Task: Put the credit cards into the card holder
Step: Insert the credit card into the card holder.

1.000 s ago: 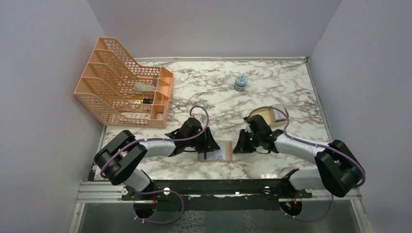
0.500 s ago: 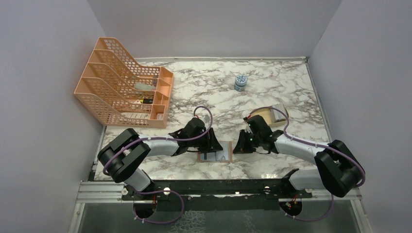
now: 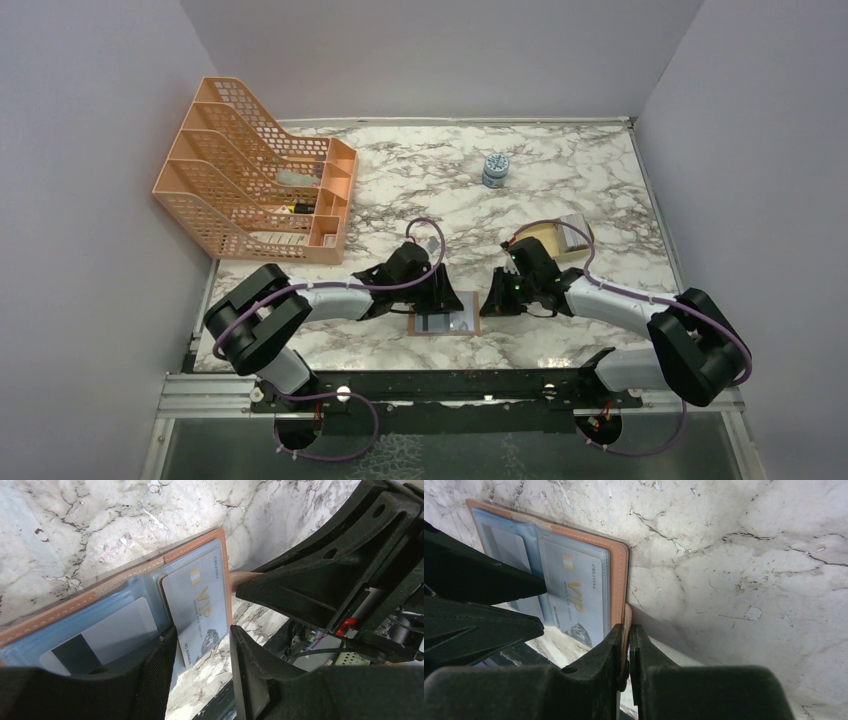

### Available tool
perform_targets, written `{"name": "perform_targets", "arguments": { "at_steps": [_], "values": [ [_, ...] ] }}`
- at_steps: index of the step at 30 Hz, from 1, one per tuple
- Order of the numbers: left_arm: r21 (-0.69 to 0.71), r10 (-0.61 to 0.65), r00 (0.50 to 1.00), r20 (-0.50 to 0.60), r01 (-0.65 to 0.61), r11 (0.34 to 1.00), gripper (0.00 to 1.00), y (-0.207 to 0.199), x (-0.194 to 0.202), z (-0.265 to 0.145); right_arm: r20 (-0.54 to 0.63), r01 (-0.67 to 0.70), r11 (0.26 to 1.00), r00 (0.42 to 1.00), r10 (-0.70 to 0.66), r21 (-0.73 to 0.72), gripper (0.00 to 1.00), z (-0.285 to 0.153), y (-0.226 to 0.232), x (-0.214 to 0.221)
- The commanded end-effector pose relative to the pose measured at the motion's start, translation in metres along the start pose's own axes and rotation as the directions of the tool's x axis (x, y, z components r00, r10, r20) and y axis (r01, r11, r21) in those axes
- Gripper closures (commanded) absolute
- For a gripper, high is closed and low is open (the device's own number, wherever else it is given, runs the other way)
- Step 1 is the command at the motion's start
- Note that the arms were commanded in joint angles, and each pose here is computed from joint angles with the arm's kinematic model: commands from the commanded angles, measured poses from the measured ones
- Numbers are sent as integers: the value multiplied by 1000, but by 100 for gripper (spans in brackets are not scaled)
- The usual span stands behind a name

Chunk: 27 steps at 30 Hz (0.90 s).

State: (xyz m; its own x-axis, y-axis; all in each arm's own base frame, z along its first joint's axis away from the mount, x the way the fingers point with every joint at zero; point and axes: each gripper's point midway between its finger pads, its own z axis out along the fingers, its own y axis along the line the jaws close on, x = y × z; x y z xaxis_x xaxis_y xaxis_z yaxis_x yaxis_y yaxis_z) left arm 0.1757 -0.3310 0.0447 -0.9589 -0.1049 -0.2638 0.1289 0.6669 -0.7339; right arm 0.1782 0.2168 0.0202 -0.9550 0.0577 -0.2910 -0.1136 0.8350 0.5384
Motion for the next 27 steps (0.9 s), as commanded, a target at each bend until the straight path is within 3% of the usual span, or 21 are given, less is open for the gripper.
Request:
{"name": "perform_targets", "arguments": {
  "at_steps": [1, 9, 18, 27],
  "values": [
    [34, 30, 999, 26, -30, 999, 55, -17, -8, 1, 27, 28, 999, 999, -27, -40, 89, -2, 9, -4],
    [-83, 73, 996, 52, -69, 994, 42, -4, -15, -16, 41, 33, 999, 999, -32, -37, 89, -6, 8, -4],
    [-168, 90, 991, 94, -74, 983, 33, 18, -31, -45, 79, 51, 997, 996, -47, -52, 67, -30, 27, -18],
    [-72, 7, 993, 119, 2, 997, 30, 32, -39, -69, 116, 68, 993, 992, -56, -97, 65, -44, 63, -33]
  ]
}}
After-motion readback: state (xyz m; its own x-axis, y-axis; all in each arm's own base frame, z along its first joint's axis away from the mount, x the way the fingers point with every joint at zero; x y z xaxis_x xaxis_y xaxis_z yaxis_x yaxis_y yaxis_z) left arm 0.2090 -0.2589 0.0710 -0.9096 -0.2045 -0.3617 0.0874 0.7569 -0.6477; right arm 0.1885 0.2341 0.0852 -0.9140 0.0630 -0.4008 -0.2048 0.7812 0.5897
